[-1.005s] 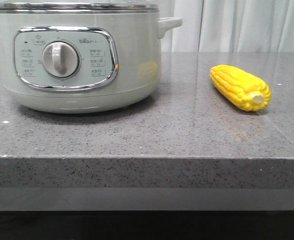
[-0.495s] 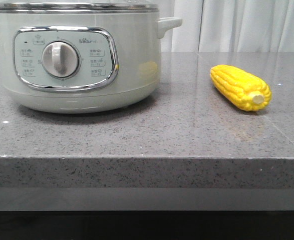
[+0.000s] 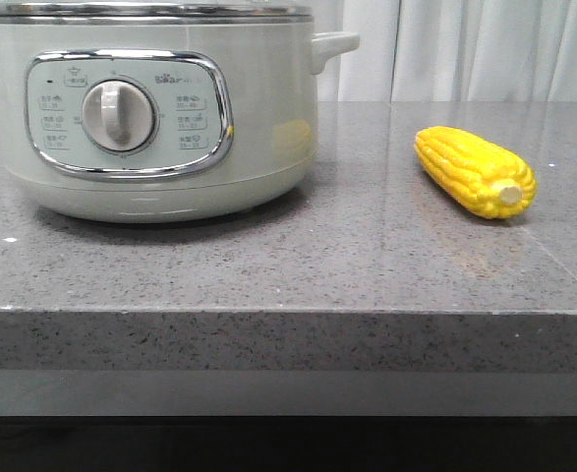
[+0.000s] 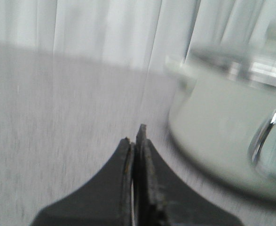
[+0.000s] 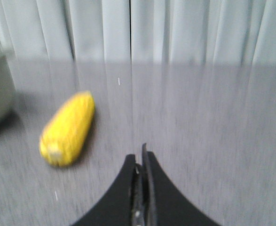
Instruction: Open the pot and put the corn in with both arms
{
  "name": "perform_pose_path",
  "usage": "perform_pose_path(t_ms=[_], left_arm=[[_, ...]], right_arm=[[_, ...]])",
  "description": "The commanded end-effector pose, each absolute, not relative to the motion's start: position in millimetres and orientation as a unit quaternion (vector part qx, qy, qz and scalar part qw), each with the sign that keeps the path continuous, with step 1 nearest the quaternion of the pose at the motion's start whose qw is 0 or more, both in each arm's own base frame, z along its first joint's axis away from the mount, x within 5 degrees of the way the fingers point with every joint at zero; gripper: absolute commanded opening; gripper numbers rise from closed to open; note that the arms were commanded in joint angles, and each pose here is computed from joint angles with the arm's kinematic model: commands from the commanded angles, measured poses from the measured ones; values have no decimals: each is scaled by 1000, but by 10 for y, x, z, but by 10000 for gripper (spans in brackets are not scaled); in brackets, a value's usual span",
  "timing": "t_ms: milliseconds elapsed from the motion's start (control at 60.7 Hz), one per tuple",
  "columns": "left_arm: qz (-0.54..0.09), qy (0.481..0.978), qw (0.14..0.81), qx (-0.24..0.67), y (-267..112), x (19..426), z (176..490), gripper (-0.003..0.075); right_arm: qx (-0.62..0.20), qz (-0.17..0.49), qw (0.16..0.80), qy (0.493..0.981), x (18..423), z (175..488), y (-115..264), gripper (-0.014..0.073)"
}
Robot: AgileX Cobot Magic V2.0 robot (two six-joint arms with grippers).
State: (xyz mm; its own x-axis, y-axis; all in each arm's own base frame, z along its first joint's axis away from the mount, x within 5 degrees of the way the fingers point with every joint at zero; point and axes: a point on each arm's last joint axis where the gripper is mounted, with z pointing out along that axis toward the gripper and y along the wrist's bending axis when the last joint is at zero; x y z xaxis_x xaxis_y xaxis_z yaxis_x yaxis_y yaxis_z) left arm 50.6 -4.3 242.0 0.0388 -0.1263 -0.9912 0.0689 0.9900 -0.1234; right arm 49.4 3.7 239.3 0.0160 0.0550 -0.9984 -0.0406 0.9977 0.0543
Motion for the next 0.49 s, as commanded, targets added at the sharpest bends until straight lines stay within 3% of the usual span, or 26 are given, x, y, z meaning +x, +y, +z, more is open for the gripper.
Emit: perform_pose_path(t_ms=[0, 247, 478], left_arm=[[-74, 654, 753, -22, -40, 514, 2857, -19], [-60, 723, 688, -7, -75, 1010, 3455, -19], [-59, 751, 658, -8, -95, 1367, 3527, -12]], right_arm=[[11, 31, 751, 659, 480, 2838, 24, -62], [5, 36, 700, 713, 930, 3536, 41, -62], [3, 39, 672, 739, 1175, 3657, 46, -38]])
